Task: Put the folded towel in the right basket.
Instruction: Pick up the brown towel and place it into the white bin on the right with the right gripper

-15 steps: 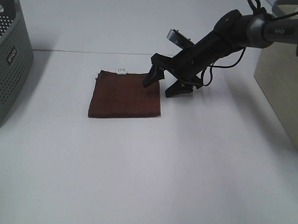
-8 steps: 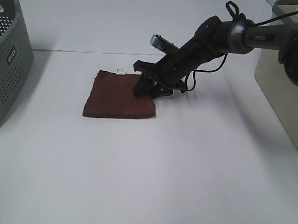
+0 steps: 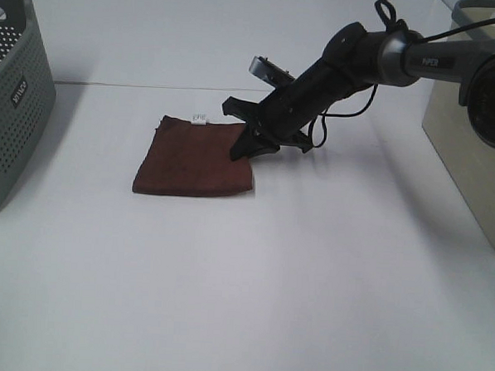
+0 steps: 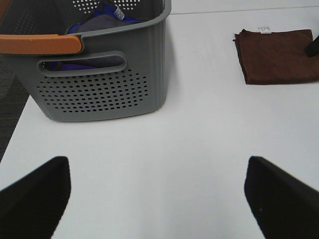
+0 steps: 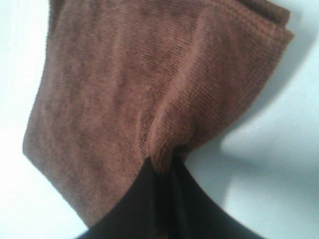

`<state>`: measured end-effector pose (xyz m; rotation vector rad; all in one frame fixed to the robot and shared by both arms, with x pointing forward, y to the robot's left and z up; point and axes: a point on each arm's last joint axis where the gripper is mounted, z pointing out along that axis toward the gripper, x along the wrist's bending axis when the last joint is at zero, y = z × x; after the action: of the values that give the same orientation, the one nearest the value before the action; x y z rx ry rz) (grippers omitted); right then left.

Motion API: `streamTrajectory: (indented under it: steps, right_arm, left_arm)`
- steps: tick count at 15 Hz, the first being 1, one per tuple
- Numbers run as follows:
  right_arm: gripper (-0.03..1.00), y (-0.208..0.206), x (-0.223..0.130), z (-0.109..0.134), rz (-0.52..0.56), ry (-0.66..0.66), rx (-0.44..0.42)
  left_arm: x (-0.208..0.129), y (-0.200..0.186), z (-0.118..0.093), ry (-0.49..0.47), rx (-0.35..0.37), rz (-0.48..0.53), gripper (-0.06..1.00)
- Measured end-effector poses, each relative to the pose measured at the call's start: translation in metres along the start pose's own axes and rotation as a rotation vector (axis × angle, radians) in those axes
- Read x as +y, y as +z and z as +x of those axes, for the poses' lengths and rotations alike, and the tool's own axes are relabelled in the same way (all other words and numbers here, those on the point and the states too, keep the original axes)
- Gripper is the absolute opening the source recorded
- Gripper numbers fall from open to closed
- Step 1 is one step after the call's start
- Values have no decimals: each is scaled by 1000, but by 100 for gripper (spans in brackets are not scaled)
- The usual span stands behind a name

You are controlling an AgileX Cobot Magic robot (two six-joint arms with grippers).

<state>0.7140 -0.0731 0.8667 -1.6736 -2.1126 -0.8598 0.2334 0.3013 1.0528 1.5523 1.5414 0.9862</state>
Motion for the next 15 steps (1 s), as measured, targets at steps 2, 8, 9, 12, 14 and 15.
streamTrajectory:
  steps: [2,8,9,12,14,15]
  right_arm:
    - [3,-23,8,16,32,-74,-26]
    - [3,-151,30,72,-47,-270,-360]
    - [3,-171,33,80,-96,-299,-416]
    - [3,-223,31,102,-203,-363,-510]
    - [3,-269,24,119,-293,-402,-591]
    - [3,-285,20,119,-312,-396,-607]
  left_arm:
    - [0,0,0,0,0,0,88]
    - [0,0,0,0,0,0,88]
    - [0,0,0,0,0,0,88]
    - [0,0,0,0,0,0,88]
    - [0,0,0,0,0,0,88]
    - [0,0,0,0,0,0,88]
